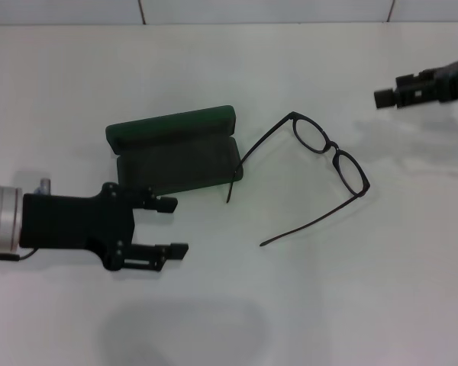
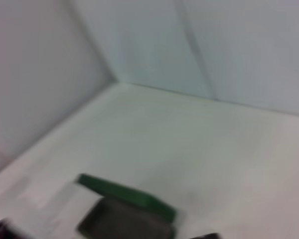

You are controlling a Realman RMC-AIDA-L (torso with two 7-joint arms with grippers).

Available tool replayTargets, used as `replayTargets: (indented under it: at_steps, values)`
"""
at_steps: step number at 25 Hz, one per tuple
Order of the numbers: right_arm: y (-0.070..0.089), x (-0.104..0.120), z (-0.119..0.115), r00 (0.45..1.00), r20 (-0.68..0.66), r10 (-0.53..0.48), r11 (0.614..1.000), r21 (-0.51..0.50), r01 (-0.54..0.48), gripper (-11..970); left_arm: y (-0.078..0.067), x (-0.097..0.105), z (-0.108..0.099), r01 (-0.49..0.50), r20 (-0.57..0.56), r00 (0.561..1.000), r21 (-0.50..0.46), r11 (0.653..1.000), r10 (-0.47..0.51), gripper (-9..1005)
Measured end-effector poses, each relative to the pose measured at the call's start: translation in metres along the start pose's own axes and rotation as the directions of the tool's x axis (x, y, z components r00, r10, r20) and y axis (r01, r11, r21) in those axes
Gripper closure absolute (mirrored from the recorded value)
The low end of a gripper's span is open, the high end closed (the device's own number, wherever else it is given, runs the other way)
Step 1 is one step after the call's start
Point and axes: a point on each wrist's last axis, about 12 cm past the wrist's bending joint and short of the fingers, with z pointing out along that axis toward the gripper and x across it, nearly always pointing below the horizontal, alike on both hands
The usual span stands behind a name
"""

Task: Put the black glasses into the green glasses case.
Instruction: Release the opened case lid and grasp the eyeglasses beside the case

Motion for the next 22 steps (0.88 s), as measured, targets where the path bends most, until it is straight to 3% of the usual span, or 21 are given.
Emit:
replayTargets:
  at_steps: [5,8,11,12,16,22]
  values:
    - [0.000,-0.041,0.013,0.984,-0.127,0.126,0.987,0.117,-0.111,117,-0.004,0.006,0.004,-0.022,-0.020,1.000,0.025,0.999,0.023,260]
    - [0.011,-0.062,0.040,0.958,-0.245,0.149,0.980,0.169,-0.110,118,-0.005,0.006,0.006,-0.022,-0.023,0.999,0.033,0.999,0.022,260]
    - [0.018,-0.069,0.058,0.936,-0.317,0.151,0.978,0.189,-0.094,118,-0.006,0.008,0.005,-0.018,-0.024,1.000,0.032,0.999,0.019,260]
    - [0.028,-0.074,0.077,0.916,-0.378,0.136,0.979,0.195,-0.064,118,-0.006,0.009,0.005,-0.019,-0.024,1.000,0.032,0.999,0.020,260]
    - [0.041,-0.075,0.102,0.890,-0.442,0.110,0.978,0.208,-0.017,117,-0.007,0.010,0.006,-0.031,-0.023,0.999,0.032,0.999,0.032,261]
    - [0.044,-0.055,0.126,0.867,-0.487,0.102,0.967,0.255,0.029,117,-0.009,0.013,0.007,-0.030,-0.021,0.999,0.033,0.999,0.031,261]
